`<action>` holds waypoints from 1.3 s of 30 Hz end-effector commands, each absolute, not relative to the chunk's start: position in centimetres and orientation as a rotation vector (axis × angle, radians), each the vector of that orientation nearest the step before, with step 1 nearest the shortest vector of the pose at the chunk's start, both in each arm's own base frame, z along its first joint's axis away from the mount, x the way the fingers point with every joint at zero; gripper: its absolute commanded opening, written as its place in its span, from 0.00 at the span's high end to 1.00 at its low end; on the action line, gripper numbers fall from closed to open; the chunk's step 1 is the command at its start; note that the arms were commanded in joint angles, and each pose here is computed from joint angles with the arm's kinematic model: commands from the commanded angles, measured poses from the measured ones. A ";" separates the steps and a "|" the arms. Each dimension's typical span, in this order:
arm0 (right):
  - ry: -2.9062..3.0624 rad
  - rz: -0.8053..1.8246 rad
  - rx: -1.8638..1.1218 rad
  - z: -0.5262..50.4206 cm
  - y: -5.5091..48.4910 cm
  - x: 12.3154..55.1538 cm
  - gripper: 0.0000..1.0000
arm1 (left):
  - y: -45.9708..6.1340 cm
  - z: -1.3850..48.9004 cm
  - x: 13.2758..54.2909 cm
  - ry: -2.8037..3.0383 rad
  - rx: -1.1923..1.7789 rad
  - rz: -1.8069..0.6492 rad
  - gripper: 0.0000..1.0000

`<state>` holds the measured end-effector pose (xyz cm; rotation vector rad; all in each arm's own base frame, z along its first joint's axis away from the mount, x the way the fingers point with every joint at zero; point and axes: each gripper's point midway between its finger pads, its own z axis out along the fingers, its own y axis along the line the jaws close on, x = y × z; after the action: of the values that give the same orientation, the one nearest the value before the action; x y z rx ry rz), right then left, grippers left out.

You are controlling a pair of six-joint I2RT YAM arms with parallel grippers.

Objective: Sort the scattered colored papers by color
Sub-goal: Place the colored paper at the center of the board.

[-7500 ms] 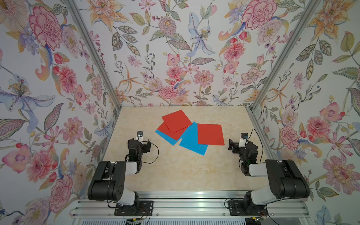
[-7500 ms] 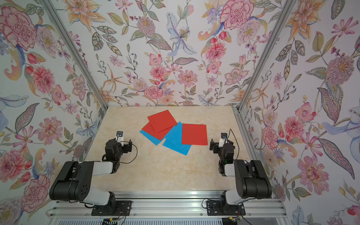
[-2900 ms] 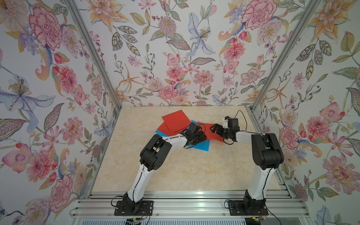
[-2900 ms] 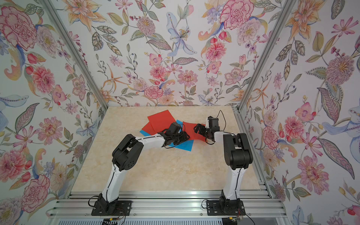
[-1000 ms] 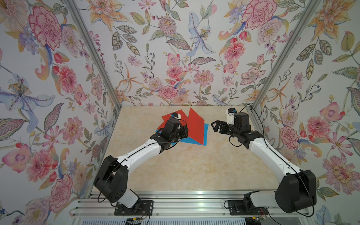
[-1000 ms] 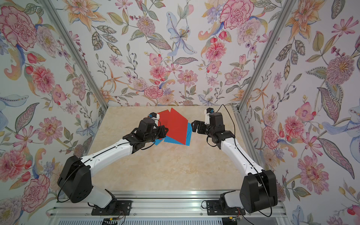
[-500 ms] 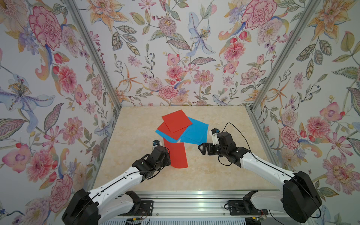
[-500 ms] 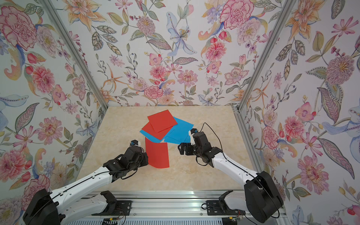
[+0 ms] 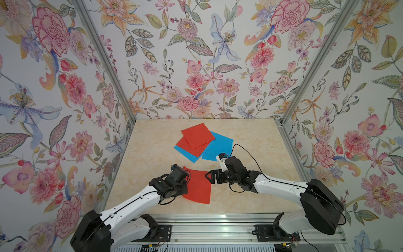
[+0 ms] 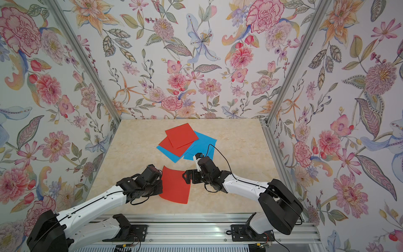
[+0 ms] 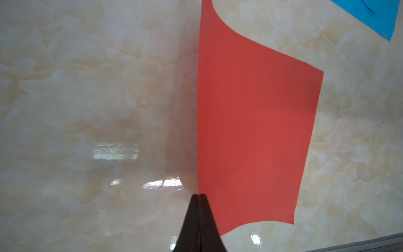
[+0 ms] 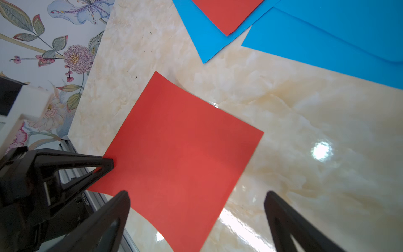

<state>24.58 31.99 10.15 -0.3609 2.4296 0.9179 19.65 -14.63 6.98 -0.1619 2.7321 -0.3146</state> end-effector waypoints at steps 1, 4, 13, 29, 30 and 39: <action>2.408 0.958 -0.363 10.9 33.9 24.7 0.00 | -14.0 7.4 18.8 2.749 -0.135 -0.273 1.00; 2.421 0.964 -0.387 10.2 35.0 24.1 0.00 | -13.5 7.2 18.4 2.746 -0.175 -0.270 1.00; 2.454 0.996 -0.428 8.1 38.2 23.8 0.00 | -12.4 6.8 17.7 2.716 -0.276 -0.283 1.00; 2.500 0.982 -0.480 5.2 40.4 24.5 0.00 | -11.9 6.7 16.9 2.703 -0.368 -0.312 1.00; 2.504 0.981 -0.481 5.0 40.4 24.5 0.00 | -11.9 6.7 16.9 2.704 -0.368 -0.311 1.00; 2.533 0.974 -0.489 3.7 40.6 24.3 0.00 | -12.2 7.2 17.0 2.694 -0.363 -0.324 1.00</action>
<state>24.85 40.21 4.66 -0.4625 2.5043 0.9766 17.43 -12.65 7.27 -0.3638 2.6922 -0.3598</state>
